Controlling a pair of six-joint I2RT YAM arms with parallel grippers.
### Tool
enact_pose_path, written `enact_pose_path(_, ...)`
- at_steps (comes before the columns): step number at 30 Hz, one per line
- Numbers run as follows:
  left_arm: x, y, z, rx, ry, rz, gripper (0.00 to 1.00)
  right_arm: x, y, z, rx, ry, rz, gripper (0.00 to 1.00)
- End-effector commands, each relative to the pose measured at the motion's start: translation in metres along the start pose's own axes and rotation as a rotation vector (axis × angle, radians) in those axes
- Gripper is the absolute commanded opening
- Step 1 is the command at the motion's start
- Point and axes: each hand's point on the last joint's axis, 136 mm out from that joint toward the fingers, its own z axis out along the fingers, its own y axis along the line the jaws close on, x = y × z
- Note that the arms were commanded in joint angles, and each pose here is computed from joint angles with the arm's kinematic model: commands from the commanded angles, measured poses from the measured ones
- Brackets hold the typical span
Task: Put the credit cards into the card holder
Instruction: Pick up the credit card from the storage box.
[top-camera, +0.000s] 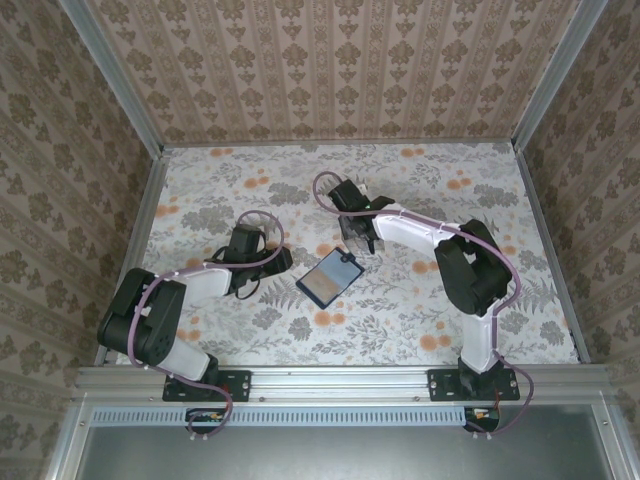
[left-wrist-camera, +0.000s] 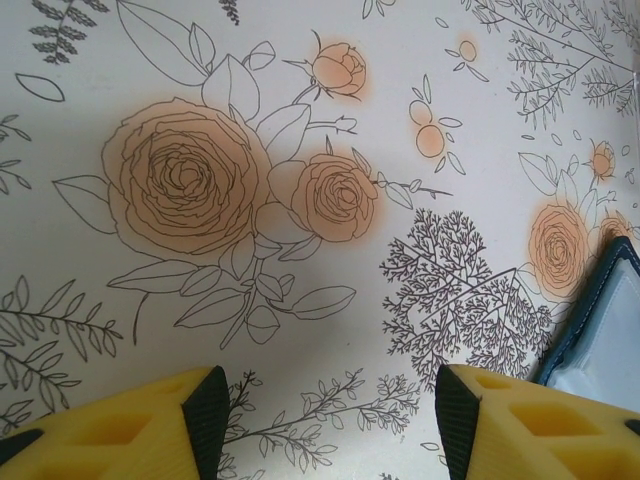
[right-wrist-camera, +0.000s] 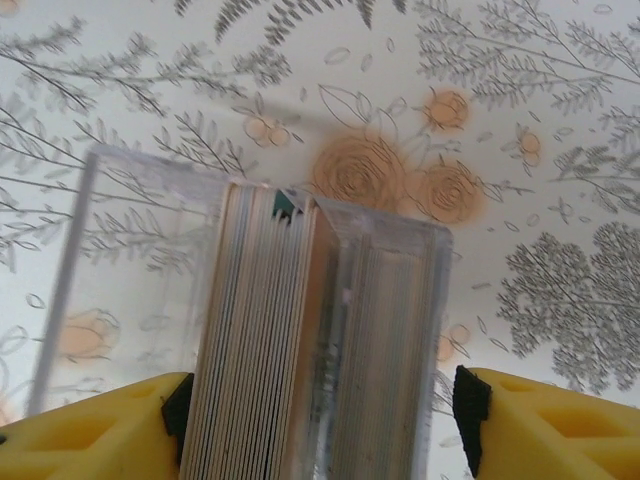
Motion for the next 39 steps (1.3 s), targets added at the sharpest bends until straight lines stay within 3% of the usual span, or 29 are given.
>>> enact_pose_path(1, -0.002, 0.001, -0.004, -0.032, -0.003, 0.029, 0.60, -0.001, -0.023, -0.013, 0.135, 0.006, -0.058, 0.68)
enact_pose_path(12, 0.000, -0.003, -0.002, -0.017, 0.017, 0.030, 0.60, -0.016, -0.036, -0.034, 0.209, -0.064, -0.097, 0.57)
enact_pose_path(17, 0.000, -0.004, -0.002, -0.022, 0.018, 0.034, 0.60, -0.016, -0.035, -0.036, 0.208, -0.076, -0.114, 0.42)
enact_pose_path(22, 0.000, -0.004, -0.003, -0.029, 0.016, 0.044, 0.61, -0.015, -0.029, -0.038, 0.178, -0.057, -0.132, 0.21)
enact_pose_path(25, 0.001, -0.005, -0.001, -0.024, 0.031, 0.044, 0.61, -0.015, -0.022, -0.040, 0.124, -0.070, -0.120, 0.01)
enact_pose_path(28, 0.001, -0.005, 0.000, -0.024, 0.034, 0.051, 0.61, -0.016, -0.022, -0.049, 0.100, -0.064, -0.088, 0.00)
enact_pose_path(33, 0.000, -0.017, -0.002, 0.034, 0.033, 0.058, 0.61, -0.016, -0.012, -0.074, -0.055, -0.110, -0.026, 0.00)
enact_pose_path(39, 0.000, -0.043, -0.016, 0.121, 0.002, 0.133, 0.60, -0.008, 0.021, -0.116, -0.416, -0.198, -0.055, 0.00)
